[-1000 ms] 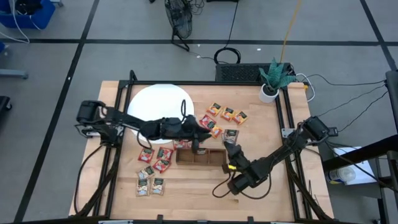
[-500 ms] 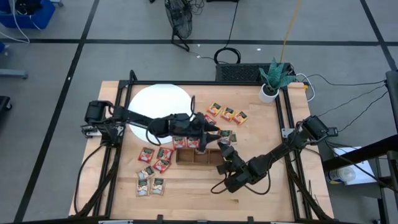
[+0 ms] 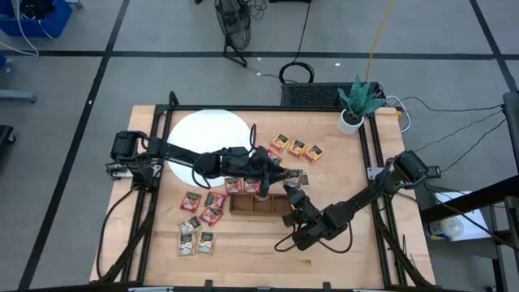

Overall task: Pick & Place Tea
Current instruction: Put the brown tea bag into the middle section of the wooden organizer

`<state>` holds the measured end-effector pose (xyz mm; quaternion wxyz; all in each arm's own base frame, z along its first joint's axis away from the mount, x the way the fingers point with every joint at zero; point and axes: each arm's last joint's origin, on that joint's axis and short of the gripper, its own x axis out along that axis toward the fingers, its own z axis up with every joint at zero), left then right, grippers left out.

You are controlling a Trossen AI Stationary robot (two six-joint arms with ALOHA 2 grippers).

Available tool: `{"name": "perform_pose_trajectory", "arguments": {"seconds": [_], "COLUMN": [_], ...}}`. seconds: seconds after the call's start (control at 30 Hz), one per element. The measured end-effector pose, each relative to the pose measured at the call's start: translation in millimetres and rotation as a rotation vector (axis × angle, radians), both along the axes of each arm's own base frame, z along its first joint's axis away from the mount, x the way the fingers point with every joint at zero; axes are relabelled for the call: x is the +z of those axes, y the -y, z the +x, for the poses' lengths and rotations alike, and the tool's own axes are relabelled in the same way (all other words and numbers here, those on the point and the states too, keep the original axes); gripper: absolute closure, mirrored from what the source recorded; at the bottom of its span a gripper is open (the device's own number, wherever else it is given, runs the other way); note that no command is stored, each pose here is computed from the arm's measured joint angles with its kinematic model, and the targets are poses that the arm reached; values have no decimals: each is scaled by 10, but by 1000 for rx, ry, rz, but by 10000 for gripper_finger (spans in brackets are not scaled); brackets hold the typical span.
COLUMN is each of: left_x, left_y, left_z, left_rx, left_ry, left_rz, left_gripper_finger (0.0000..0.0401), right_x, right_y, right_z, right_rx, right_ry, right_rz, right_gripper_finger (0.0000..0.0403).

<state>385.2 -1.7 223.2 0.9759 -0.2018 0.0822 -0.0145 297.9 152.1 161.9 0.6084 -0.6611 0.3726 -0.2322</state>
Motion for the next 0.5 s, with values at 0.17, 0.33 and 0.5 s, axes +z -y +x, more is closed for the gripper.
{"name": "perform_pose_trajectory", "arguments": {"seconds": [0.17,0.33,0.5], "left_x": [1,12,46], "left_y": [-32,-71,-67], "left_z": [-1,-3,-24], "left_rx": [-39,-104,-118], "left_ry": [1,19,33], "left_rz": [3,48,174], "left_gripper_finger": [359,395,398], "right_x": [25,57,52], "right_y": [-16,-35,-42], "right_z": [26,55,66], "right_rx": [6,13,16], "right_ry": [15,33,164], "right_rz": [4,9,163], "right_gripper_finger": [403,403,402]}}
